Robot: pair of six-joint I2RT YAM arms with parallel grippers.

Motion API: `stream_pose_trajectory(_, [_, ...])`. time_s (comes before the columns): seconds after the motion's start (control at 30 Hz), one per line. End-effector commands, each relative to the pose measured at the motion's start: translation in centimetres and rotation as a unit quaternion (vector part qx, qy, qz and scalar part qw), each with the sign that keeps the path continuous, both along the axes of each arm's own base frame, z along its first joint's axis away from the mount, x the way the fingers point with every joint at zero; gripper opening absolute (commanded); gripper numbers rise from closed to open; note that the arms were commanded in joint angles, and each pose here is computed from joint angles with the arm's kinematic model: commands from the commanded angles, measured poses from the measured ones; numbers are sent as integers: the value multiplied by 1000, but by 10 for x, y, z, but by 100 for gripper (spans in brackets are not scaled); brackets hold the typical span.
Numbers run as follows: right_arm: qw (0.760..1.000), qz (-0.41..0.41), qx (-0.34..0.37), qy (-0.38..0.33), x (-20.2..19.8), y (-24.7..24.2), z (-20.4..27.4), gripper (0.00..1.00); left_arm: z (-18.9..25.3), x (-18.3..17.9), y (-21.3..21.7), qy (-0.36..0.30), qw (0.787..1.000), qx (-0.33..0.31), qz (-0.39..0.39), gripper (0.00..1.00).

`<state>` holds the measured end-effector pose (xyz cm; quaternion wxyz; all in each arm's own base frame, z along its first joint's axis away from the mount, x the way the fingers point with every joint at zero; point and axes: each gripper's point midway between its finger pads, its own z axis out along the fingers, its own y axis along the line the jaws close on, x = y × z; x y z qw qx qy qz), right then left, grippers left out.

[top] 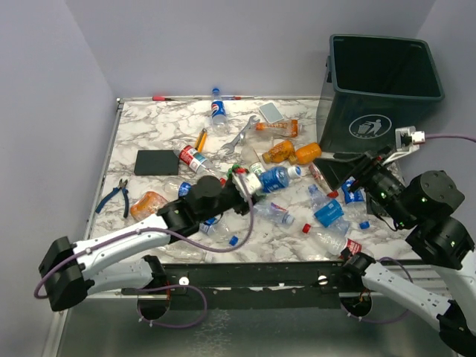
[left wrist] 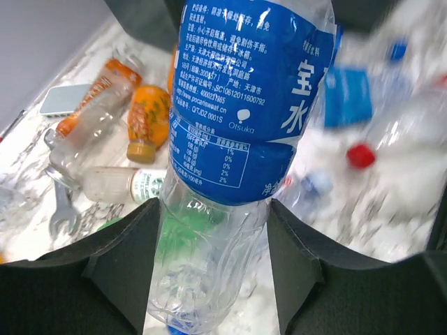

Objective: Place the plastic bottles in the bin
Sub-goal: Pick up the plastic bottle from the corner of the board, then place the plastic bottle in the trash bin.

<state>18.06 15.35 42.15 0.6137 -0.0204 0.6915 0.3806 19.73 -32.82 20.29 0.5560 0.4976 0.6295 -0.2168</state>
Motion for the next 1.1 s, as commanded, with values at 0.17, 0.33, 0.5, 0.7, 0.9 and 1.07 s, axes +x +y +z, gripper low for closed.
stream_pose_trajectory(0.17, [995, 101, -13, -1, 18, 62, -6, 88, 82, -23, 36, 222, 926, -305, -15, 19])
stream_pose_trajectory(0.33, [982, 185, 21, -33, 13, 97, 9, 87, 92, -50, 32, 326, 873, -357, -55, 16])
stream_pose_trajectory(0.5, [979, 202, 4, -14, 25, 115, 6, 86, 113, -60, 43, 338, 848, -403, -64, 15])
stream_pose_trajectory(0.7, [973, 228, -38, -14, 18, 141, -3, 82, 117, -62, 46, 344, 844, -407, -59, 14])
stream_pose_trajectory(0.9, [980, 186, -65, -13, 26, 153, -7, 73, 123, -62, 47, 342, 844, -410, -61, 14])
stream_pose_trajectory(1.07, [980, 187, -65, -6, 31, 160, -11, 61, 127, -62, 47, 335, 847, -407, -61, 13])
